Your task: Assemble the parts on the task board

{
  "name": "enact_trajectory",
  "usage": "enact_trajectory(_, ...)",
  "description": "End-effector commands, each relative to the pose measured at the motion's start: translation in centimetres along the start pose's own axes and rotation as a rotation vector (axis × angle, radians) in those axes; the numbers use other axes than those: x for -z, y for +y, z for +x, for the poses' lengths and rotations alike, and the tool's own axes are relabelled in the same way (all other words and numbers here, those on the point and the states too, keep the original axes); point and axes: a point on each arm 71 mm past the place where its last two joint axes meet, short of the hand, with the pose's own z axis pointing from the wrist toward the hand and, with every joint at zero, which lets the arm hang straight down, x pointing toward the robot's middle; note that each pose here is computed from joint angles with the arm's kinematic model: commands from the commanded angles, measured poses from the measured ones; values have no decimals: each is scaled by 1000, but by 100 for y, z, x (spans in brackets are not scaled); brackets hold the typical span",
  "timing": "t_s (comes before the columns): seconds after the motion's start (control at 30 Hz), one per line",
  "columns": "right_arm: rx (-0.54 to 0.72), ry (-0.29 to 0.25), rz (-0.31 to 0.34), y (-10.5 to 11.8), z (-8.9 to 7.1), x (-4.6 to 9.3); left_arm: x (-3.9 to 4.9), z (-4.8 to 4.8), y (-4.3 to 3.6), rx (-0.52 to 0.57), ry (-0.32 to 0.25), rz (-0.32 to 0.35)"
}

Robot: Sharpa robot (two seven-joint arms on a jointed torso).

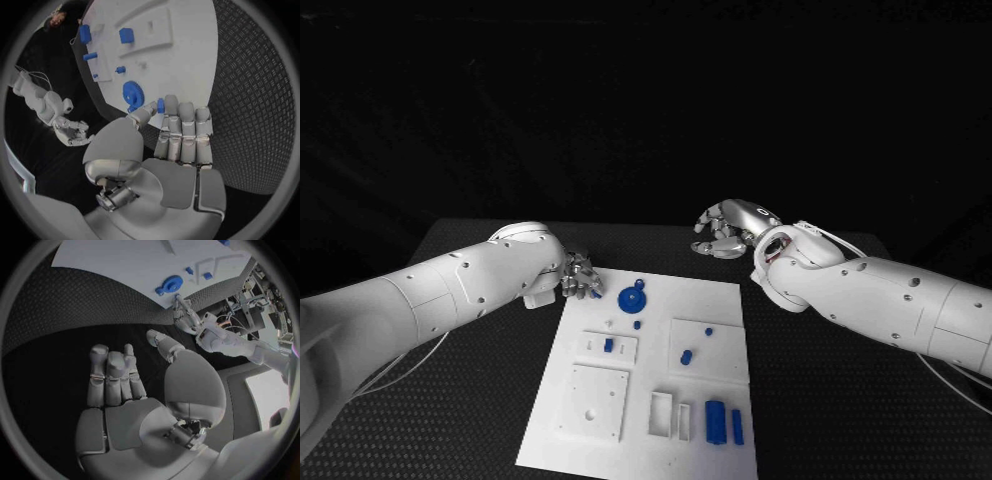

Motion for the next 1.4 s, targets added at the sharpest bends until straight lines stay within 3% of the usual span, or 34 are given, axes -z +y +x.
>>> enact_trajectory(0.03,7,8,-9,3,5,0,19,3,1,42,-10,25)
enact_trajectory(0.2,7,8,-4,-21,-5,10,85,13,64,86,-16,33)
enact_trajectory(0.33,9,8,0,-44,-13,17,200,5,99,111,-31,51)
enact_trajectory(0.43,9,8,3,-58,-17,20,309,-5,94,123,-74,70)
enact_trajectory(0.6,9,8,7,-75,-23,27,475,58,73,102,-70,95)
enact_trajectory(0.8,8,10,7,-80,-24,30,618,149,51,-3,-114,93)
enact_trajectory(0.93,8,11,8,-85,-25,33,675,221,27,-24,-114,96)
enact_trajectory(1.23,8,13,7,-85,-26,39,745,464,86,-117,-115,74)
enact_trajectory(1.4,9,14,8,-90,-25,37,737,562,139,-137,-94,54)
